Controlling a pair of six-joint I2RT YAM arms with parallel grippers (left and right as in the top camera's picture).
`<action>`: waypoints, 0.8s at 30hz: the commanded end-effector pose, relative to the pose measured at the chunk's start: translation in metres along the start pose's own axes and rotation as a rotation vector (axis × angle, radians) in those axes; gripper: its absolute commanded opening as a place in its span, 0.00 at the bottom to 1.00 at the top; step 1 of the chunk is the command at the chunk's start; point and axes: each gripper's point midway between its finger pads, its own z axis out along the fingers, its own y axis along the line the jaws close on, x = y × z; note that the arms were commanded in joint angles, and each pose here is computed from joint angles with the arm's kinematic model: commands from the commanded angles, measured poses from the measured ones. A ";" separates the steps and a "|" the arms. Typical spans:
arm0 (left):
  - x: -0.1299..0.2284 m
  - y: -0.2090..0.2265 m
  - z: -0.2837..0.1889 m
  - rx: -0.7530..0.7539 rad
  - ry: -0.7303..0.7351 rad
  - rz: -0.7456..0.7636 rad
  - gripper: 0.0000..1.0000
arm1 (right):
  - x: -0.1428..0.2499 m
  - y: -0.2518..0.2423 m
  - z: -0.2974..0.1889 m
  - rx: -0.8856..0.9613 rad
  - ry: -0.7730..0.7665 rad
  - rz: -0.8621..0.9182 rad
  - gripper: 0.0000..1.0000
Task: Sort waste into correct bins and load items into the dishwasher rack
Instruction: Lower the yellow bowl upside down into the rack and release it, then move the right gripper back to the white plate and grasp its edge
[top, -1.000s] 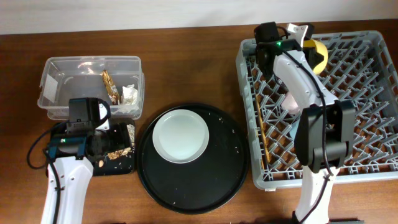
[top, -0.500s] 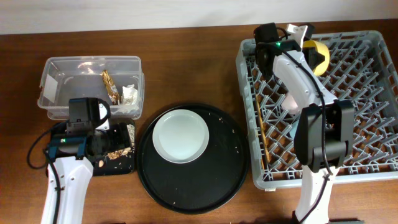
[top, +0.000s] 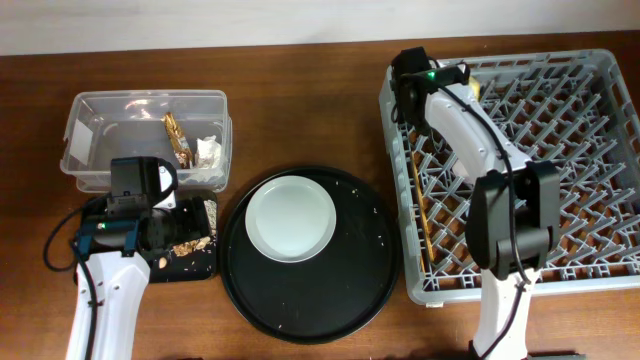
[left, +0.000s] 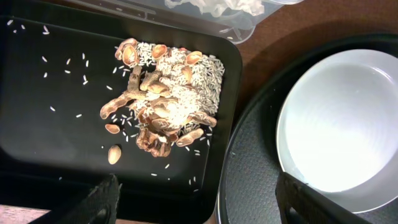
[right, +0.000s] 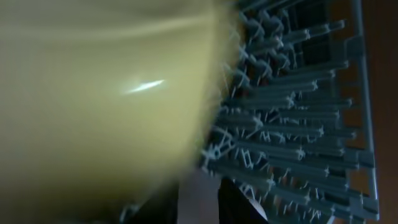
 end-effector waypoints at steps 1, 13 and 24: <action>-0.001 0.000 0.000 0.003 0.001 -0.013 0.79 | -0.005 -0.027 -0.051 -0.135 -0.045 0.093 0.29; 0.000 0.000 0.000 0.002 0.004 -0.013 0.79 | 0.051 -0.023 -0.179 -0.783 -0.002 -0.081 0.70; 0.001 -0.003 0.000 0.025 0.008 -0.013 0.80 | 0.132 0.077 -0.220 -1.108 0.190 -0.305 0.76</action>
